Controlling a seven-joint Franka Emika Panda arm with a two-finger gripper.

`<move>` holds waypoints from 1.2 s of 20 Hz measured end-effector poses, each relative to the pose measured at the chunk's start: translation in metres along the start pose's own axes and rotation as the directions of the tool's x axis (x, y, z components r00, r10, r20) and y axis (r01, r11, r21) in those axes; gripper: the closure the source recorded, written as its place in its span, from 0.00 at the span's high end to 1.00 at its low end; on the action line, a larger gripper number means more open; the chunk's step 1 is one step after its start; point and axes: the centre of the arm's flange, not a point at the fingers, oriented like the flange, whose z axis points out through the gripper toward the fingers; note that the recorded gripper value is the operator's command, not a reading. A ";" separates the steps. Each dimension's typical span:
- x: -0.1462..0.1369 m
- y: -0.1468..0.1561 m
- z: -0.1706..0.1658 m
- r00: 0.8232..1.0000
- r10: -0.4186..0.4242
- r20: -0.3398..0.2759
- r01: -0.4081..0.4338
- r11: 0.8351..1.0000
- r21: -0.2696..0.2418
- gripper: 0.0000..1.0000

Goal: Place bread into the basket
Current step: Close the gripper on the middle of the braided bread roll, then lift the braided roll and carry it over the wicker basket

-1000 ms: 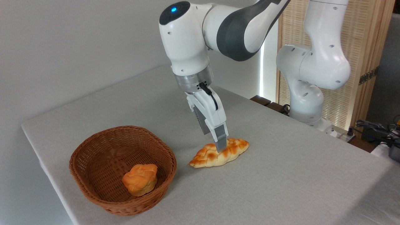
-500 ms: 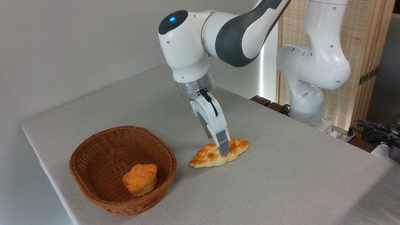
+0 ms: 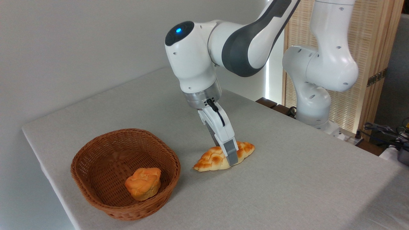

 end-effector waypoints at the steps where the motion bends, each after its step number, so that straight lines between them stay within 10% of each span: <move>1: 0.000 0.000 0.001 1.000 0.000 0.001 0.000 1.000 -0.001 0.84; 3: 0.001 -0.001 0.002 1.000 0.001 0.000 -0.001 1.000 0.000 0.52; 6: 0.002 -0.003 0.001 1.000 0.001 -0.009 -0.001 1.000 0.017 0.33; 24: 0.003 -0.004 -0.003 1.000 0.001 -0.010 -0.001 1.000 0.017 0.33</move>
